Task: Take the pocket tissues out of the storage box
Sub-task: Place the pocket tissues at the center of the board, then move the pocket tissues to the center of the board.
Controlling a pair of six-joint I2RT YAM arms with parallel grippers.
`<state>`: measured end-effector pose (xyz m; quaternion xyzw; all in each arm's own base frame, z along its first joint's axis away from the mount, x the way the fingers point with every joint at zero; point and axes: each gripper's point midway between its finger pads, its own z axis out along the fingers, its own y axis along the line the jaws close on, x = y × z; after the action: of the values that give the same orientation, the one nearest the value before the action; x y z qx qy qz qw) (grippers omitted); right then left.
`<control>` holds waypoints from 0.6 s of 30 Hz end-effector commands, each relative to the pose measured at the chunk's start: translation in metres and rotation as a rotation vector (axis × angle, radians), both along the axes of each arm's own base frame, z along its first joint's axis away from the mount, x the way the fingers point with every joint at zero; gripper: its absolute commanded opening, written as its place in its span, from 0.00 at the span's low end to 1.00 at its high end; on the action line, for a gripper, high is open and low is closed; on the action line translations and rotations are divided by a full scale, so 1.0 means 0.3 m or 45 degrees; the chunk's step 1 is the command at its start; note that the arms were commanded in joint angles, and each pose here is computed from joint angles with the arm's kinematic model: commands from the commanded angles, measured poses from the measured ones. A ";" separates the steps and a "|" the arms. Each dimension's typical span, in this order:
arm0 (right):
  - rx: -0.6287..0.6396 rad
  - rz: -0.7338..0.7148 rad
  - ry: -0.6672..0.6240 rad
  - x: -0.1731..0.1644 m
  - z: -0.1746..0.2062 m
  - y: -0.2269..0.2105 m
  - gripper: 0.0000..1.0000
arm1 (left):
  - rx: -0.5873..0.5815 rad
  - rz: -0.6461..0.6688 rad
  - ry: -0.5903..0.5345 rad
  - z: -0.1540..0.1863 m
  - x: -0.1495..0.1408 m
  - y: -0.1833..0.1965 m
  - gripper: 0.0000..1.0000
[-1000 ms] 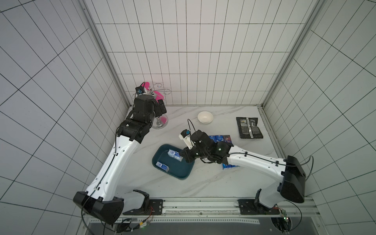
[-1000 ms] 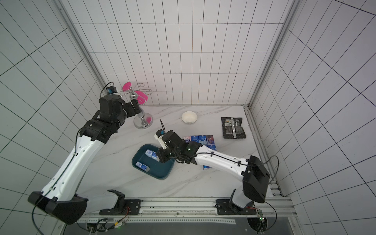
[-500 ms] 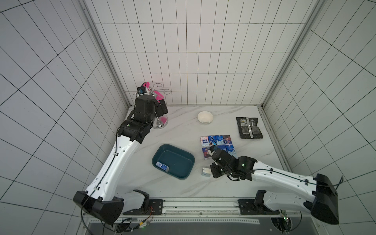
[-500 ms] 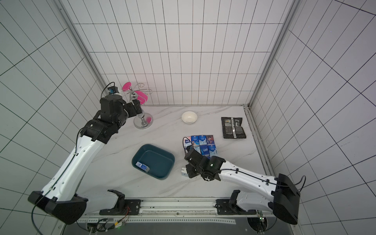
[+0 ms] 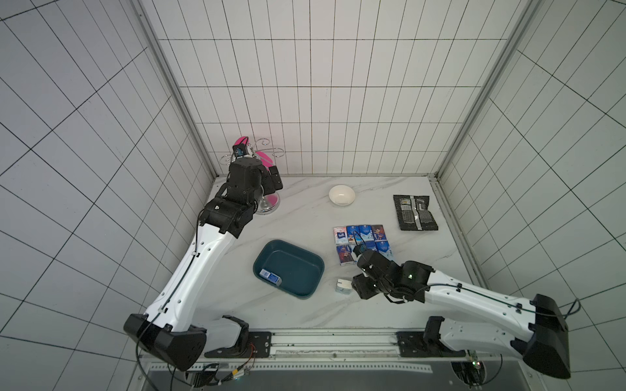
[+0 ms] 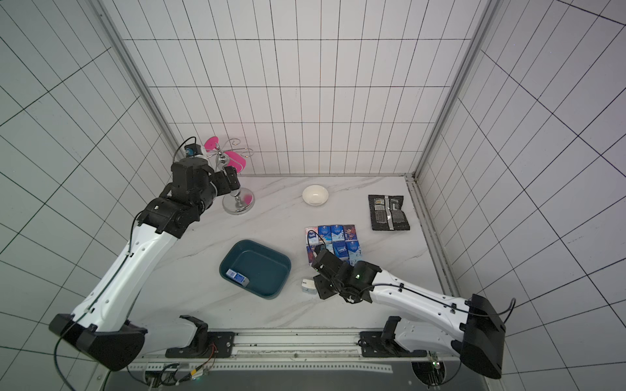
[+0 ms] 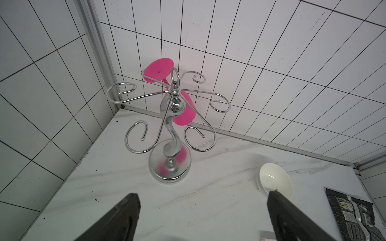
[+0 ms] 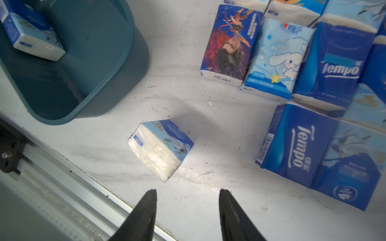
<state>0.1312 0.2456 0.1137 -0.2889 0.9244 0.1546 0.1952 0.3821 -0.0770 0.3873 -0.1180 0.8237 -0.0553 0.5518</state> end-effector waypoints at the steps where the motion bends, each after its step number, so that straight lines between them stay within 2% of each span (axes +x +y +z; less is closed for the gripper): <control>1: -0.063 0.177 0.041 -0.031 -0.014 0.040 0.55 | -0.014 0.000 -0.045 0.040 0.012 -0.007 0.98; 5: -0.130 0.228 -0.010 -0.002 -0.053 0.077 0.59 | -0.005 -0.002 -0.047 0.040 0.013 -0.006 0.98; 11: -0.159 0.233 -0.092 0.042 -0.030 0.095 0.61 | 0.015 0.006 -0.056 0.053 0.005 0.005 0.99; 18: -0.173 0.312 -0.042 0.021 -0.065 0.123 0.62 | 0.006 0.002 -0.058 0.057 0.002 0.003 0.99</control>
<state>0.1387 0.2716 0.0917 -0.3946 0.8962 0.1040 0.1740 0.3831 -0.0768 0.3868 -0.1155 0.8243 -0.0507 0.5519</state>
